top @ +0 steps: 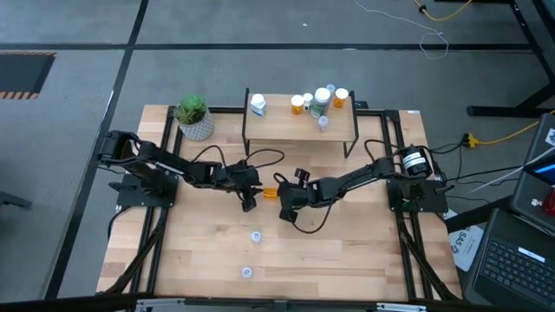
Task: Pick and place medicine bottles onto shelf by color
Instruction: Put the orange pill bottle on the shelf
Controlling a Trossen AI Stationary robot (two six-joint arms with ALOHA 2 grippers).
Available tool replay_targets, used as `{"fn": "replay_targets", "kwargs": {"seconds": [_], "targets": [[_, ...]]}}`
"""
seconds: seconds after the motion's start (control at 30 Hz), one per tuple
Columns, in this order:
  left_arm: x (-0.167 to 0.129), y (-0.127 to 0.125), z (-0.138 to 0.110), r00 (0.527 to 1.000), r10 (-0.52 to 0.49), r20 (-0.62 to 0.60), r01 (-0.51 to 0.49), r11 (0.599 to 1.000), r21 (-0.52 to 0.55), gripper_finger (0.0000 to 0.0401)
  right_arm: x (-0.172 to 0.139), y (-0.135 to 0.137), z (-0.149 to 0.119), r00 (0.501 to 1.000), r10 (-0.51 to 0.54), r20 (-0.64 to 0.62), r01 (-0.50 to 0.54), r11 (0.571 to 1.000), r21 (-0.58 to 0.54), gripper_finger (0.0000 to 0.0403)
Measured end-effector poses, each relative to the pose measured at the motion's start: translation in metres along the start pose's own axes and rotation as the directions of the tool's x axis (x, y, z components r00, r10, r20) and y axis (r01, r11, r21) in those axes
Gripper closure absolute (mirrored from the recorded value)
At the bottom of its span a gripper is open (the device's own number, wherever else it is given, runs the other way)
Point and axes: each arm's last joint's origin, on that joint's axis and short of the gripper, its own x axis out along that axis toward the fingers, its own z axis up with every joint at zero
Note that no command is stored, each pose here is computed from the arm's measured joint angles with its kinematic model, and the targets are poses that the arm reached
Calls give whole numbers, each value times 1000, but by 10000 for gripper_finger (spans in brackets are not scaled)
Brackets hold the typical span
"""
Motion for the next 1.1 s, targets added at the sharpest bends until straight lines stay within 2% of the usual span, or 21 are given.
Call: {"fn": "replay_targets", "kwargs": {"seconds": [0.4, 0.77, 1.1], "targets": [[12, -4, -12, 998, -35, -58, 35, 999, 5, 301, 0, 1, 4, 999, 14, 39, -14, 1000, 15, 392], [12, -10, -16, 996, -50, -72, 51, 999, 19, 302, -1, 2, 8, 997, 23, 70, -25, 999, 25, 393], [10, -10, -15, 996, -55, -73, 55, 998, 0, 302, -8, 5, 26, 995, 27, 99, -24, 999, -35, 399]]}}
